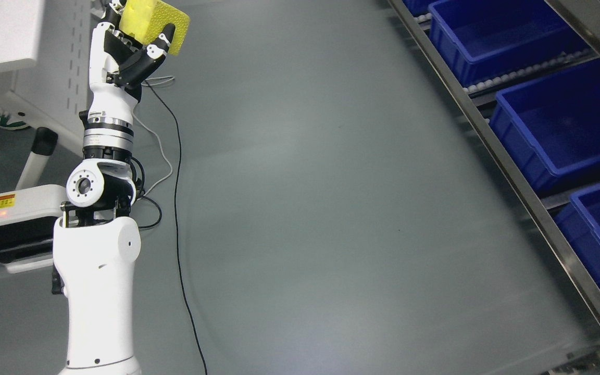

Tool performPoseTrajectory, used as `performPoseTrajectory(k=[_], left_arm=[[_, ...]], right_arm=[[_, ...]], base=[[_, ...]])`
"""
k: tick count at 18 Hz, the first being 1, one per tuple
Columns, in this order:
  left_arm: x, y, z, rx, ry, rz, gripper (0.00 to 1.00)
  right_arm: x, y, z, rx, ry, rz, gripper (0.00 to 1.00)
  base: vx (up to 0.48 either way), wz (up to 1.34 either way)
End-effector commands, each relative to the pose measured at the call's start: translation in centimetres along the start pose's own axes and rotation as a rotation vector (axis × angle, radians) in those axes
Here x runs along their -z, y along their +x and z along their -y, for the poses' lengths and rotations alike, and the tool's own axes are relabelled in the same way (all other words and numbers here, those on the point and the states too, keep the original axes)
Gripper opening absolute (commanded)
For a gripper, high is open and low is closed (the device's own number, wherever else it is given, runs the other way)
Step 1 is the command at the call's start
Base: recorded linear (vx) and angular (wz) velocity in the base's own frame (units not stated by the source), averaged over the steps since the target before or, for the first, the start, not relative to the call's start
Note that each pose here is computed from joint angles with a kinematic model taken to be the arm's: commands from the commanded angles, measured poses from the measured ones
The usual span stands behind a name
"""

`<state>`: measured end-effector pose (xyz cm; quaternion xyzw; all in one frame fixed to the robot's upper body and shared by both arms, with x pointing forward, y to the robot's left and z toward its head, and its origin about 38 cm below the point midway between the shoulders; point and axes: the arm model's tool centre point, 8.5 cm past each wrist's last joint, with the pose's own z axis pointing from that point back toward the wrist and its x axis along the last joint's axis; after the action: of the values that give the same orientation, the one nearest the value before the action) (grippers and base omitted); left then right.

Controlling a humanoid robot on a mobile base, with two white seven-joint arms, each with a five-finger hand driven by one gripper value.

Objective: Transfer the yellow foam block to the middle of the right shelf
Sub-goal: 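Hold the cube raised in the left hand while turning toward the blue bins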

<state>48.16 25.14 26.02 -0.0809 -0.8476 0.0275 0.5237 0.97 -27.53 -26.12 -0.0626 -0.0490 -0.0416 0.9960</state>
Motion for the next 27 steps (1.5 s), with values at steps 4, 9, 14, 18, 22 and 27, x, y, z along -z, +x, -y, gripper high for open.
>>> performPoseTrajectory(k=[4, 9, 14, 18, 22, 27], left_arm=[[-0.10, 0.59, -0.66, 0.018, 0.003, 0.012, 0.44], [-0.12, 0.66, -0.92, 0.018, 0.009, 0.014, 0.44], [-0.13, 0.70, -1.00, 0.018, 0.009, 0.016, 0.44], [-0.12, 0.86, -0.97, 0.018, 0.009, 0.021, 0.44], [-0.10, 1.11, -0.91, 0.019, 0.007, 0.028, 0.44], [-0.33, 1.08, -0.91, 0.020, 0.007, 0.027, 0.44]], right_arm=[[0.09, 0.58, 1.13, -0.004, -0.017, 0.017, 1.00], [0.09, 0.58, 1.13, -0.003, -0.017, 0.017, 1.00], [0.09, 0.58, 1.13, -0.004, -0.017, 0.017, 1.00], [0.09, 0.58, 1.13, -0.004, -0.017, 0.017, 1.00], [0.09, 0.58, 1.13, -0.004, -0.017, 0.017, 1.00], [0.09, 0.58, 1.13, -0.004, -0.017, 0.017, 1.00]], base=[[0.119, 0.38], [0.145, 0.06], [0.217, -0.14], [0.255, -0.24], [0.312, -0.32], [0.367, -0.38]])
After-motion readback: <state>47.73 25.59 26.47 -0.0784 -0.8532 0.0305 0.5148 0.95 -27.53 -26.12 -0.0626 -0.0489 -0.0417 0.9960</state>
